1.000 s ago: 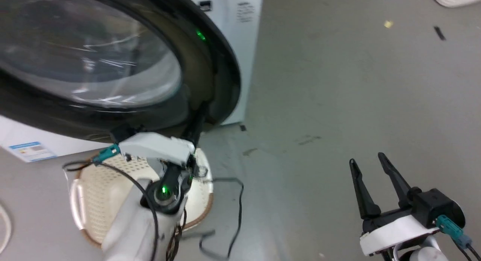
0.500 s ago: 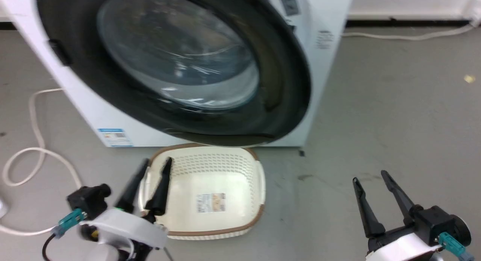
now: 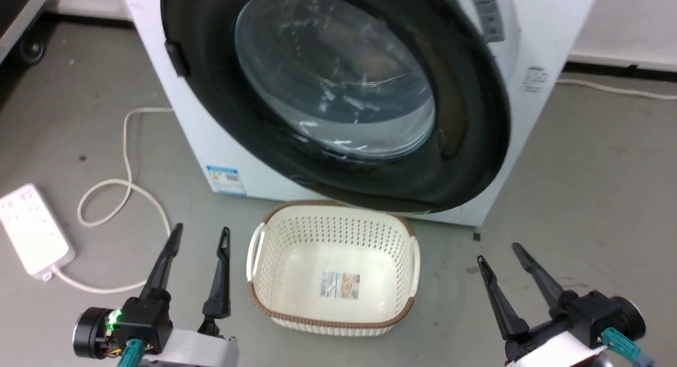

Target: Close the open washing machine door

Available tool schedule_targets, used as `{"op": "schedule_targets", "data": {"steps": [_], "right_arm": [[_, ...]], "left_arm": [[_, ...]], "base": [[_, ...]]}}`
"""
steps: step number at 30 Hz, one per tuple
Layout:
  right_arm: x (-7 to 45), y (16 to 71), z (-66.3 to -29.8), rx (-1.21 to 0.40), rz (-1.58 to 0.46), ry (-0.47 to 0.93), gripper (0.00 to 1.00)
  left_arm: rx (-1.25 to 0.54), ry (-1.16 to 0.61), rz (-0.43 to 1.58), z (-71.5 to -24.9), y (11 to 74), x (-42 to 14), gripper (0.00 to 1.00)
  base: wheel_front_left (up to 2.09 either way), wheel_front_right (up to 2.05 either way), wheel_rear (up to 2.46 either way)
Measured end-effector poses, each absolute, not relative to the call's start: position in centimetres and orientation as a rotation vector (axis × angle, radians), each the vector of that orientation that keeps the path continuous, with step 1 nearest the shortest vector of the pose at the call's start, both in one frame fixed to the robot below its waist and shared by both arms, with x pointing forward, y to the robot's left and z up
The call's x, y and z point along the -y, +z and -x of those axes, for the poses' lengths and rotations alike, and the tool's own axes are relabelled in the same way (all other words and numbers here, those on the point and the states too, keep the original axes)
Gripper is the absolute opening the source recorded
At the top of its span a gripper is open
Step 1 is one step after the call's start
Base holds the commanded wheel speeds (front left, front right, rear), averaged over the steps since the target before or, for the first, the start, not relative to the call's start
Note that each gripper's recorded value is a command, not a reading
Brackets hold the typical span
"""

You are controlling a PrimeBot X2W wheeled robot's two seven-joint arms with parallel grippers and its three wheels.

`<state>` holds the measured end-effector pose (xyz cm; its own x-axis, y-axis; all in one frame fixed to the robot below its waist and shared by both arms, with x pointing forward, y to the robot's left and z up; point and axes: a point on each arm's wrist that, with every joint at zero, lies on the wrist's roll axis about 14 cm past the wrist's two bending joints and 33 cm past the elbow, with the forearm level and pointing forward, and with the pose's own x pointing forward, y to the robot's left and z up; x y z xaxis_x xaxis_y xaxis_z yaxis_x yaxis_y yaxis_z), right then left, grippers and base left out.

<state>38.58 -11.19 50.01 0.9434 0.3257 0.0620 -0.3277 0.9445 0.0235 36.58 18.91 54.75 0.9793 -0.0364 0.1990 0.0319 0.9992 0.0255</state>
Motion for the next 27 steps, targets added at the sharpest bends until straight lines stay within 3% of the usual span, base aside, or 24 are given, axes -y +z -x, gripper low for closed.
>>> {"op": "schedule_targets", "data": {"steps": [1,7,13,27], "right_arm": [[10.8,49.8,-38.8,0.052,-0.03,0.353,0.0],[7.6,50.0,-41.5,0.05,-0.004,0.491,0.0],[5.6,50.8,-46.6,0.053,0.065,0.596,0.0],[8.8,49.8,-59.3,-0.039,0.176,0.522,0.0]], "left_arm": [[0.194,-0.021,-0.028,-36.6,54.5,-19.2,1.0],[0.147,-0.006,-0.066,-37.5,53.0,-19.7,1.0],[0.09,0.033,-0.049,-38.3,51.1,-20.5,1.0],[0.03,0.127,-0.047,-39.0,49.2,-23.0,1.0]], "base": [[0.0,0.0,0.0],[0.0,0.0,0.0],[0.0,0.0,0.0],[0.0,0.0,0.0]]}}
